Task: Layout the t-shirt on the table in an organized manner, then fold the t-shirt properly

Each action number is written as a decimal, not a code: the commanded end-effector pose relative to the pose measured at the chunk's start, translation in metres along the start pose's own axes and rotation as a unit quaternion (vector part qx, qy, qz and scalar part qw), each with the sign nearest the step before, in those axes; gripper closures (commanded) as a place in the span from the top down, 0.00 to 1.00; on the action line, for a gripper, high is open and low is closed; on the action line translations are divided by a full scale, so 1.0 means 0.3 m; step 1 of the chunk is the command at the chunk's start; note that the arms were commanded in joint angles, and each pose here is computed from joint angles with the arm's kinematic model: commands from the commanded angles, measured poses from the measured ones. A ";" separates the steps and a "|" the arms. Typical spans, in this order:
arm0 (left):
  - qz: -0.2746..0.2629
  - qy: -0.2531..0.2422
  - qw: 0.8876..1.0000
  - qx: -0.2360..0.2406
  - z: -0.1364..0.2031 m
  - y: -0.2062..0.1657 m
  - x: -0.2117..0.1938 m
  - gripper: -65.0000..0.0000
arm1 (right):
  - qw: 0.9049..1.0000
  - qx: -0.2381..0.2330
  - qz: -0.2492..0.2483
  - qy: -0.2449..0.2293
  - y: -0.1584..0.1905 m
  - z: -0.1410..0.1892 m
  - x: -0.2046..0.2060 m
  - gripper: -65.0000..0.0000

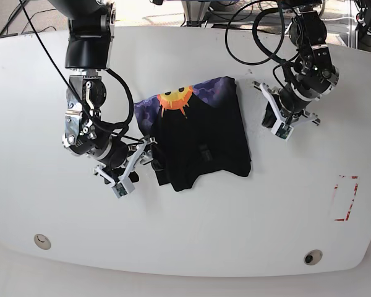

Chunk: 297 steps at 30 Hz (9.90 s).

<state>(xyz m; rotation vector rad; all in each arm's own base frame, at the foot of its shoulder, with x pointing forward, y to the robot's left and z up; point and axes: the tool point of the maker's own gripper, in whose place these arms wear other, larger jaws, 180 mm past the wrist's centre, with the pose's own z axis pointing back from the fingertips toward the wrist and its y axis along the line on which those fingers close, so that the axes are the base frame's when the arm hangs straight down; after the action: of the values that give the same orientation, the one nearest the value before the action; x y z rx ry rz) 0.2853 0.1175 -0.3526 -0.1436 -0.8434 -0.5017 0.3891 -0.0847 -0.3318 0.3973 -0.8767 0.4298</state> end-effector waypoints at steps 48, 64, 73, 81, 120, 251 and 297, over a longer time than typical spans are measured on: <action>0.059 0.066 0.987 -0.133 -0.281 -0.182 -0.122 0.03 | 0.998 0.037 0.031 -0.034 0.090 -0.050 0.163 0.71; 0.062 0.071 0.986 -0.135 -0.273 -0.194 -0.149 0.03 | 0.998 0.028 -0.048 -0.022 -0.075 -0.159 0.068 0.70; 0.062 0.071 0.986 -0.135 -0.273 -0.194 -0.149 0.03 | 0.998 0.015 -0.060 -0.020 -0.130 -0.154 0.025 0.70; 0.061 0.072 0.986 -0.135 -0.273 -0.194 -0.150 0.03 | 0.997 0.020 -0.068 -0.013 -0.114 -0.158 -0.010 0.58; 0.052 0.085 0.988 -0.122 -0.258 -0.139 -0.186 0.03 | 1.000 0.016 -0.014 -0.015 -0.086 -0.111 0.072 0.00; -0.009 0.028 0.978 -0.208 -0.299 -0.420 0.010 0.03 | 0.999 0.044 0.003 0.000 0.040 -0.052 -0.204 0.16; 0.041 -0.132 0.978 -0.156 -0.355 -0.396 0.317 0.03 | 0.993 -0.049 0.086 -0.056 0.048 0.277 0.011 0.16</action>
<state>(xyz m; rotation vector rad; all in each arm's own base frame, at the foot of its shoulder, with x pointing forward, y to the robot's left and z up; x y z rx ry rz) 0.3464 -0.0523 -0.3634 -0.5236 -0.9829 -0.5717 0.3247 -0.1120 -0.2947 0.2585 -0.9855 0.5115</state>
